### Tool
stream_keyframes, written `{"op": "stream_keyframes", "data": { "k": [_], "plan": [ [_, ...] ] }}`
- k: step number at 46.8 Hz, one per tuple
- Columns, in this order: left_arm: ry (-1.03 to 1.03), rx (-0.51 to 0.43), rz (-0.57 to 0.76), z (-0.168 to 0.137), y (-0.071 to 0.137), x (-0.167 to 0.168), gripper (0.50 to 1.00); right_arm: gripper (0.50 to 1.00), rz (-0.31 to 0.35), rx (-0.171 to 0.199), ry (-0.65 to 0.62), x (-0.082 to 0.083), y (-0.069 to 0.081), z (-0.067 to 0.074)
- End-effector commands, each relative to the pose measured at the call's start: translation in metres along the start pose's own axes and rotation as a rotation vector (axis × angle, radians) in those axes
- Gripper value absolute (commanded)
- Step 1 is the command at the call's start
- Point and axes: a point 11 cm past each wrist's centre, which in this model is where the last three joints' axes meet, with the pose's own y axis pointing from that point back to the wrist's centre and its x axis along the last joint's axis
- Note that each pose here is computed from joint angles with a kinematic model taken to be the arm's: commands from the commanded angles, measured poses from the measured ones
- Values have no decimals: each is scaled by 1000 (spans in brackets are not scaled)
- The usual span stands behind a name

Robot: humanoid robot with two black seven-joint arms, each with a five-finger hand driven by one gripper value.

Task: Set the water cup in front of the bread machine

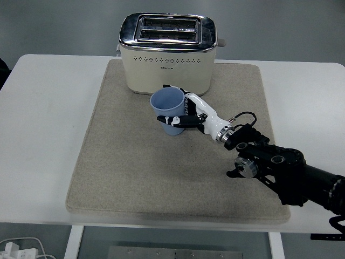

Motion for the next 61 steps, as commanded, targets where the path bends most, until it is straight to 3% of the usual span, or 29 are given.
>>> {"op": "stream_keyframes", "data": {
  "k": [1,61],
  "plan": [
    [1,0,0,0,0,0,1000,924,-2,0,-1,-1,0,0],
    [-2,-1,0,0,0,0,1000,924,10,3,-18,4,2,-2]
  ]
}}
